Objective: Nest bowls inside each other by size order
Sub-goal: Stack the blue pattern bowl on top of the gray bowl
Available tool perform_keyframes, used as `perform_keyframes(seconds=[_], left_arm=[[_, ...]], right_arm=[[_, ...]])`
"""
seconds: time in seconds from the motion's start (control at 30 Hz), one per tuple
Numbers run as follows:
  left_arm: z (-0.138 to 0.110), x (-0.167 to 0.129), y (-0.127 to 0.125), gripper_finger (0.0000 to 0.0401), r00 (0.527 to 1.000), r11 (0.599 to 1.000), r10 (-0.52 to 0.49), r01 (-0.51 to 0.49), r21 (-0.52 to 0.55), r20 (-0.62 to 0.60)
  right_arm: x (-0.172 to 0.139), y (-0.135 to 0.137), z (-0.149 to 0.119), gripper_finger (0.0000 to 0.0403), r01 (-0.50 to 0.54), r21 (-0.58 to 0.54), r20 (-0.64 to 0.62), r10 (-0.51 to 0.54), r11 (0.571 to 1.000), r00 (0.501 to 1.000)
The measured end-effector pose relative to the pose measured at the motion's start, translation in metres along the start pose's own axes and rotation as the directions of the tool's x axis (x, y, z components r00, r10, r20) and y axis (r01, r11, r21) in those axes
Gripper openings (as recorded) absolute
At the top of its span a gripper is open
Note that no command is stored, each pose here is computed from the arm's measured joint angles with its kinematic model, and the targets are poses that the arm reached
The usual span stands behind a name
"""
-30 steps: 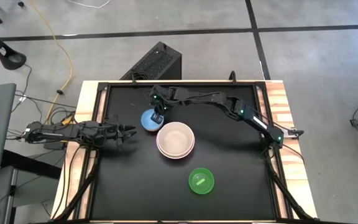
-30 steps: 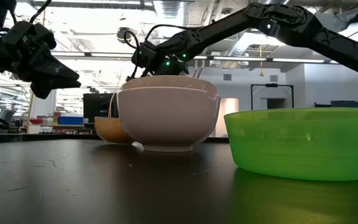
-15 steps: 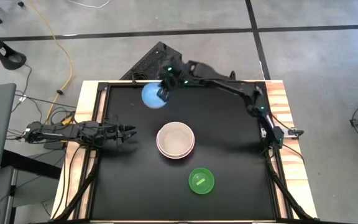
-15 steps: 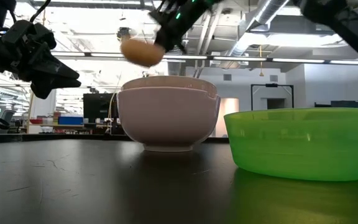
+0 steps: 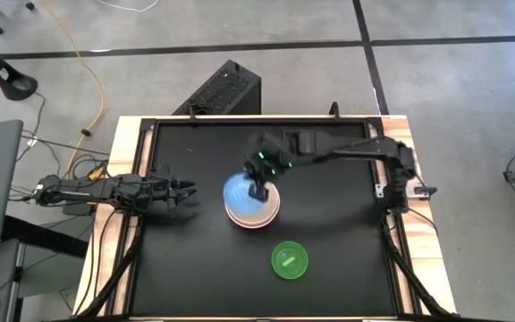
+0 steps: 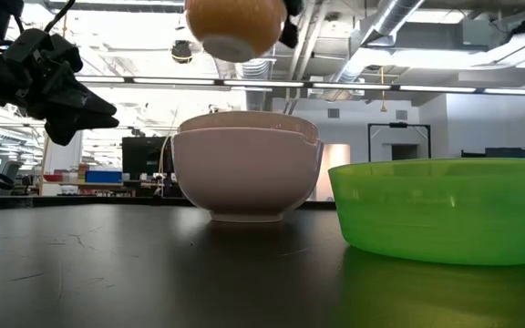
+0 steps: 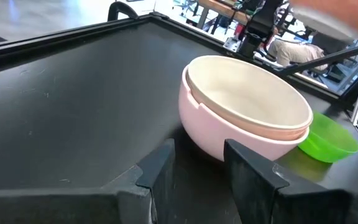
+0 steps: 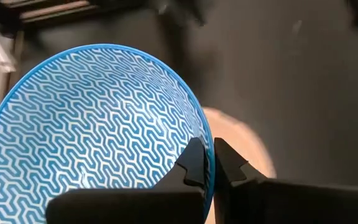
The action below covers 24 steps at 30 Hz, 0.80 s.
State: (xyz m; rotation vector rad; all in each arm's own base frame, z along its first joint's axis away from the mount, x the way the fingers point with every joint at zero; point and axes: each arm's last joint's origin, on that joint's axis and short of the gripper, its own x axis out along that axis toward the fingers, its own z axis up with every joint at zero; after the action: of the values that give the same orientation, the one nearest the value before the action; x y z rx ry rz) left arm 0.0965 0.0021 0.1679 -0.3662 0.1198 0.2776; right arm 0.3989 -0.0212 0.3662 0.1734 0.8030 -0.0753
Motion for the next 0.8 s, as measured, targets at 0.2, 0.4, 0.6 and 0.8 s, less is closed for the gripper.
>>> perform_keyframes(seconds=[0.2, 0.4, 0.6, 0.8], left_arm=[[0.000, 0.000, 0.000, 0.0128, 1.000, 1.000, 0.000, 0.000, 0.000, 0.000], [0.000, 0.000, 0.000, 0.0128, 1.000, 1.000, 0.000, 0.000, -0.011, 0.001], [0.000, 0.000, 0.000, 0.0128, 1.000, 1.000, 0.001, -0.001, -0.012, 0.001], [0.000, 0.000, 0.000, 0.0128, 1.000, 1.000, 0.003, -0.003, -0.011, 0.001]], right_arm=[[0.029, 0.011, -0.047, 0.0011, 0.020, 0.098, -0.005, -0.020, 0.995, 1.000], [0.040, 0.000, -0.062, 0.0011, 0.114, 0.156, 0.026, -0.119, 0.981, 0.993], [0.045, -0.003, -0.065, 0.0011, 0.139, 0.181, 0.059, -0.152, 0.974, 0.987], [0.062, -0.007, -0.084, 0.0012, 0.144, 0.214, 0.037, -0.155, 0.966, 0.987]])
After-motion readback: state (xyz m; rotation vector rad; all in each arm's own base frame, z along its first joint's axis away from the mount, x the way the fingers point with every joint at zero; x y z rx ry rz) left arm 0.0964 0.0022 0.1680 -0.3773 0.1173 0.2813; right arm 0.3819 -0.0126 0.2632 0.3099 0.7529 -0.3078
